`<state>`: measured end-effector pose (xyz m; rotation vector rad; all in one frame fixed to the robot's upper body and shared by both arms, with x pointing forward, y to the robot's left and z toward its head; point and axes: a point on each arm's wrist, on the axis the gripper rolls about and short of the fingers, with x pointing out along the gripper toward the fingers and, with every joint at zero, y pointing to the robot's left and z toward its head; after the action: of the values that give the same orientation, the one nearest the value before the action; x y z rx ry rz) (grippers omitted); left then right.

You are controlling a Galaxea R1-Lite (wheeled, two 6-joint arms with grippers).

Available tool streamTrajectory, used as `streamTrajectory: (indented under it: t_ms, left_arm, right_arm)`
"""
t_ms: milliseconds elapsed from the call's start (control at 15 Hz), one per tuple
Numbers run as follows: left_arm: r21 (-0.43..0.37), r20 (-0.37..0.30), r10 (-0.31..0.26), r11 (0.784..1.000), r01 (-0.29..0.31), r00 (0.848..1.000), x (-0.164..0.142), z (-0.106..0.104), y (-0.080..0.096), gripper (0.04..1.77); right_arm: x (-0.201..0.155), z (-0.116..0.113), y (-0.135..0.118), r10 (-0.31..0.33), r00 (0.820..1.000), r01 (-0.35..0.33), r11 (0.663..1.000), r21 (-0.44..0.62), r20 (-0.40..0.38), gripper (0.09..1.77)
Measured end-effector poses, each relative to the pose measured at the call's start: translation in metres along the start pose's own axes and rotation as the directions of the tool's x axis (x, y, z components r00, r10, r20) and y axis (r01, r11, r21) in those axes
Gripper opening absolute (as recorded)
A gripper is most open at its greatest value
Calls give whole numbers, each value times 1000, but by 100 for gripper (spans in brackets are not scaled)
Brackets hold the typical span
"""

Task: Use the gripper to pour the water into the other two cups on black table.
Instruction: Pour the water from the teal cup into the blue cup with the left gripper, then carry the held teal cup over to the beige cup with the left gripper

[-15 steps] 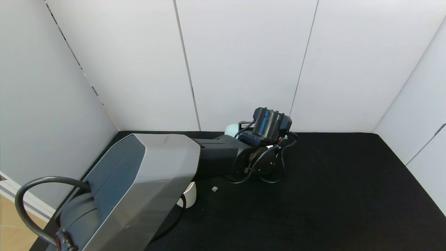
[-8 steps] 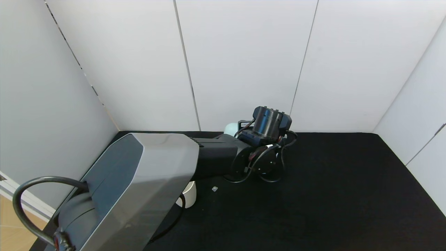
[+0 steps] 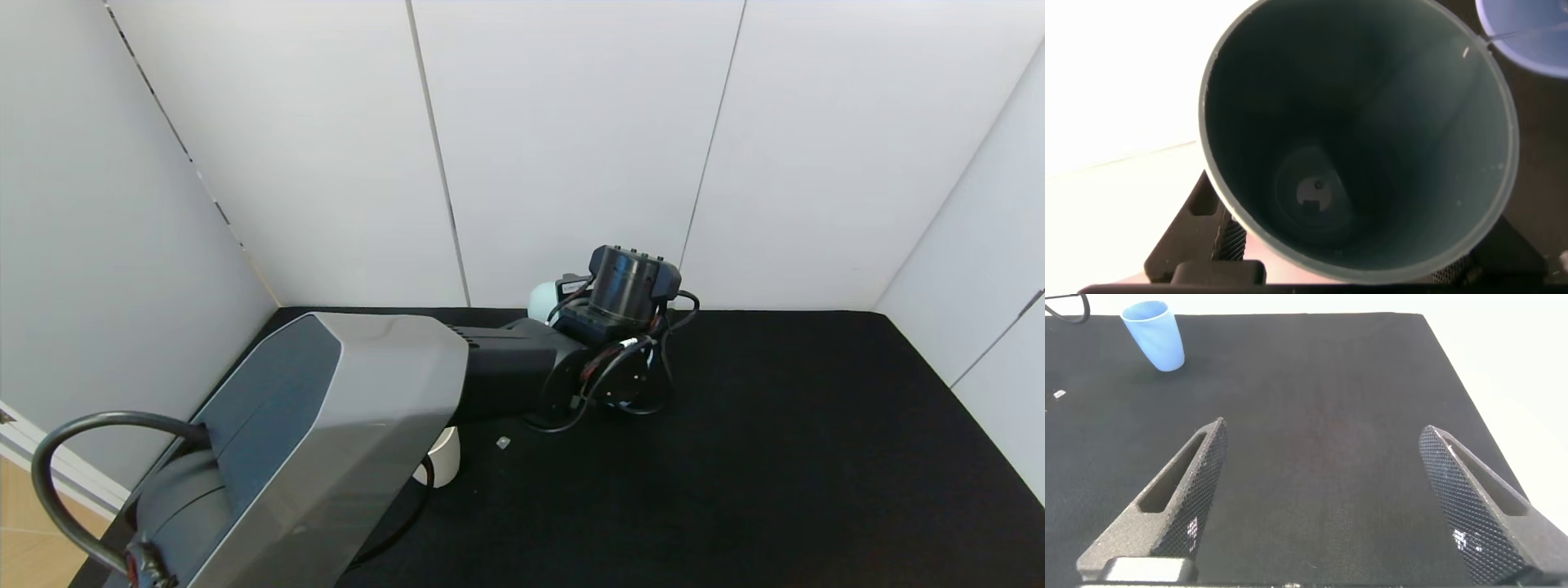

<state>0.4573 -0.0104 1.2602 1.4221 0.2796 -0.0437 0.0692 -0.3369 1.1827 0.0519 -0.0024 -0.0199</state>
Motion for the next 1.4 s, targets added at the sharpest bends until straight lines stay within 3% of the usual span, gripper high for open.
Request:
streamTrajectory:
  t_ms: [333,600,1000,1400]
  left_arm:
    - [-136,20,-57,989,59,998,0,-17,-3,117]
    - [-288,35,-103,952,109,994,-2,-45,10,117]
    - [-527,56,-119,840,130,991,-12,-98,53,117]
    - [-683,80,-126,716,146,989,-40,-171,94,117]
  right_arm:
    - [0,0,0,0,1000,0,1000,0,0,171]
    - [0,0,0,0,1000,0,1000,0,0,171]
    - [0,0,0,0,1000,0,1000,0,0,171]
    - [0,0,0,0,1000,0,1000,0,0,171]
